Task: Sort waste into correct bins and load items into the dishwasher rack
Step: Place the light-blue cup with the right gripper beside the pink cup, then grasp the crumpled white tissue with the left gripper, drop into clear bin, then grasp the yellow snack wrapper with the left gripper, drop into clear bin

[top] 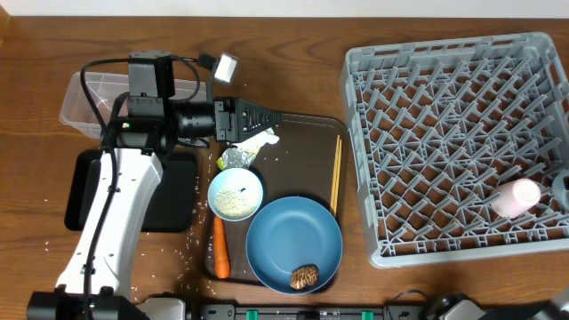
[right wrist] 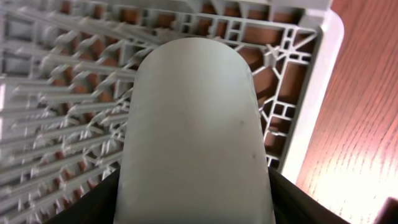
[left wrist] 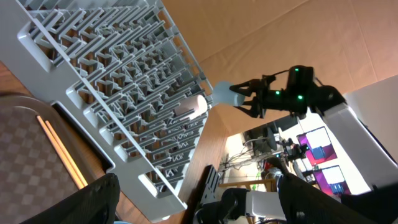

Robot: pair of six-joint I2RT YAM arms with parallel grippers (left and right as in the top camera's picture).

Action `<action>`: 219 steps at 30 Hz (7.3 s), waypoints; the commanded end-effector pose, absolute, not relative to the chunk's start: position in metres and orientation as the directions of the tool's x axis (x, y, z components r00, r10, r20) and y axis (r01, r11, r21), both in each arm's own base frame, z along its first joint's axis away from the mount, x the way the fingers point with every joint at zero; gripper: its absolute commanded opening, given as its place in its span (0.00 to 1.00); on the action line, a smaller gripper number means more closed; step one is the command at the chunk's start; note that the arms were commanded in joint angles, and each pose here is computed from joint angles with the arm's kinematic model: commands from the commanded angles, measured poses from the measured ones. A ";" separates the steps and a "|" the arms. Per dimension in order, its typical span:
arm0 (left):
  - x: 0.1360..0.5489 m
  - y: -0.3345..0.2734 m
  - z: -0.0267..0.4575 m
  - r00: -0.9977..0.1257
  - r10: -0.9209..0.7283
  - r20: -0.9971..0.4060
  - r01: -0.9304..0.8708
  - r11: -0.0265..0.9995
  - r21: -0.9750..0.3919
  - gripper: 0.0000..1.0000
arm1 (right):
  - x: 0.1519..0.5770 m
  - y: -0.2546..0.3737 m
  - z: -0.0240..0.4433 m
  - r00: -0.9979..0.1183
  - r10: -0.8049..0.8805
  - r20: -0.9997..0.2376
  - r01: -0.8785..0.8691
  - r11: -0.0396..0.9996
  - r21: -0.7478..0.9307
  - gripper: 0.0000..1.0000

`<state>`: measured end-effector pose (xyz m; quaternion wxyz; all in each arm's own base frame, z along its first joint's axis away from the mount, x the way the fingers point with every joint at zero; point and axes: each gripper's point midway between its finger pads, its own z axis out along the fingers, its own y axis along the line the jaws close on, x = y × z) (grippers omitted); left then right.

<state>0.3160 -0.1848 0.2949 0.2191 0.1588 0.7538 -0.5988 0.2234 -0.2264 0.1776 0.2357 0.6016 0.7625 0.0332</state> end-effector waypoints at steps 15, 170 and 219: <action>0.317 -0.184 0.296 -0.848 -0.026 -0.530 0.510 0.239 -0.827 0.82 | 0.242 -0.243 0.144 -0.094 0.975 -0.203 0.911 0.166 0.377 0.76; 0.387 -0.132 0.020 -0.915 0.232 -0.329 0.222 0.973 0.070 0.07 | 0.325 0.037 0.212 -0.829 0.364 -0.425 0.231 0.914 0.333 0.87; 0.381 -0.081 0.130 -0.872 0.076 -0.484 0.100 0.995 -0.024 0.70 | 0.324 0.039 0.209 -0.833 0.360 -0.420 0.230 0.916 0.329 0.88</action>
